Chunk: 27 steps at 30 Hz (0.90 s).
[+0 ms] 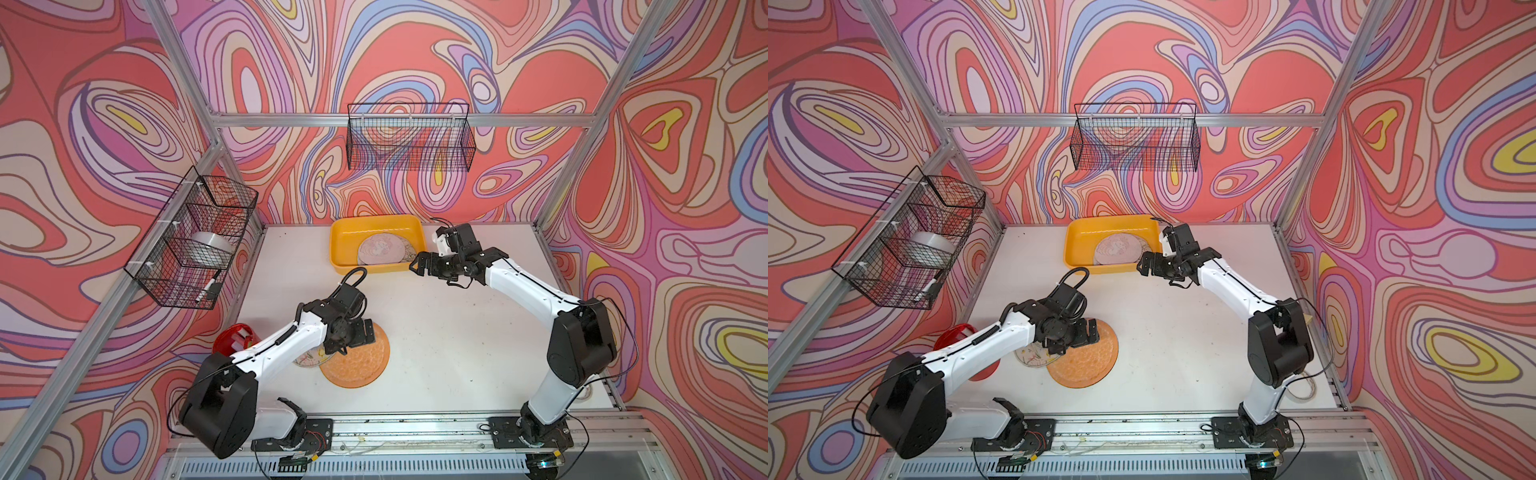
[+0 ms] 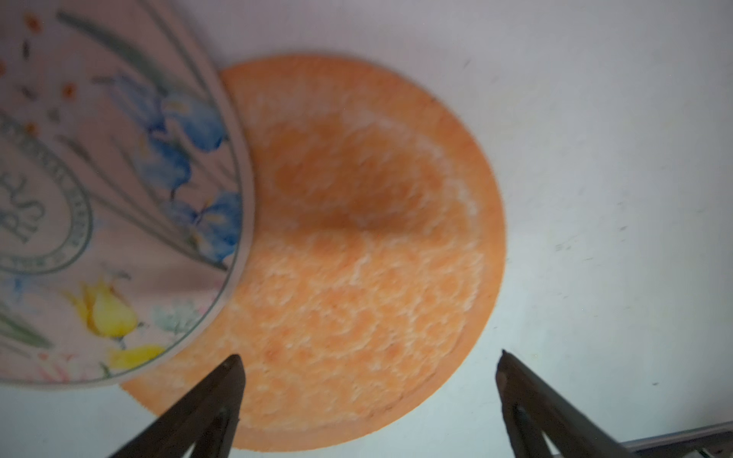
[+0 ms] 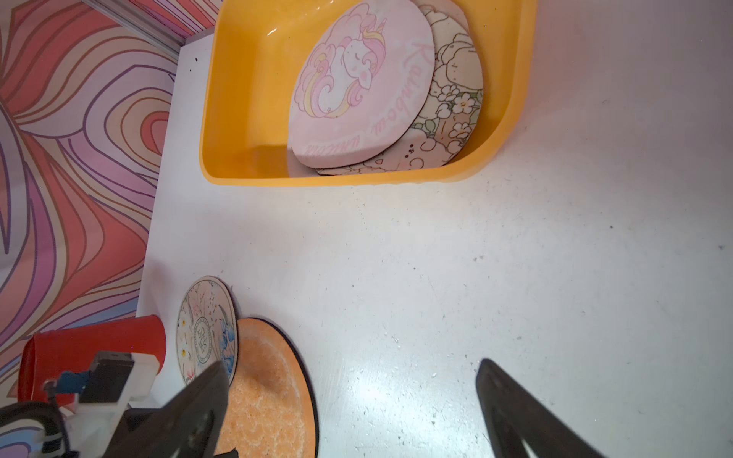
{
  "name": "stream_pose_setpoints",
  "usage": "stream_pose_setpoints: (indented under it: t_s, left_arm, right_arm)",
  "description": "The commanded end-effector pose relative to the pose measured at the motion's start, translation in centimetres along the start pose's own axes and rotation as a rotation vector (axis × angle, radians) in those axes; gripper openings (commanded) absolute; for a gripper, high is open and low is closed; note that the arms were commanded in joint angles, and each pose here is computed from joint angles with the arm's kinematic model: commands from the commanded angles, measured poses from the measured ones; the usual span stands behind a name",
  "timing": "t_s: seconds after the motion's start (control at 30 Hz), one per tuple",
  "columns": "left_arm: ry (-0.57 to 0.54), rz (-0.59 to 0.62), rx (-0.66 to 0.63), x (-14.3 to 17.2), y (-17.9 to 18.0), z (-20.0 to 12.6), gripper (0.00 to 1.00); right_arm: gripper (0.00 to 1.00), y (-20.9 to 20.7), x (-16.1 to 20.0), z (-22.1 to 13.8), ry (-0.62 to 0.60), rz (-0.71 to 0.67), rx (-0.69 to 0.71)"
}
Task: Put the coasters into the storage box
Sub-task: Move the coaster to the center of the board.
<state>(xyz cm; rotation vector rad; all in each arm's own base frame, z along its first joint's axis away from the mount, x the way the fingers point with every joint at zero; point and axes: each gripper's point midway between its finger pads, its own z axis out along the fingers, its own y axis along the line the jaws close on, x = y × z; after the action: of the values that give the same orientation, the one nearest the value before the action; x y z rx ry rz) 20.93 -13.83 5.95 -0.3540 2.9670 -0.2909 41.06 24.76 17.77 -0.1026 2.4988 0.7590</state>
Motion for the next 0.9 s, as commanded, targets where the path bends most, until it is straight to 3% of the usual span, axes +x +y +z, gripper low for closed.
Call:
stream_pose_setpoints:
  t_s: [0.0,0.4,0.63,0.87]
  left_arm:
    - [0.030,-0.066,-0.119,2.2,3.5,-0.4,1.00]
    - [0.087,-0.202,-0.101,4.0,6.2,1.3,1.00]
    - [0.069,-0.206,-0.097,4.2,7.0,2.9,1.00]
    - [-0.017,-0.177,-0.046,2.2,5.9,3.4,1.00]
  right_arm:
    - [0.98,0.5,0.0,-0.9,0.005,-0.027,-0.003]
    - [0.98,1.0,-1.4,-1.8,-0.005,-0.045,0.023]
    - [0.98,1.0,-1.8,-2.0,-0.006,-0.056,0.037]
    - [0.98,1.1,-1.9,-1.8,-0.017,-0.043,0.027]
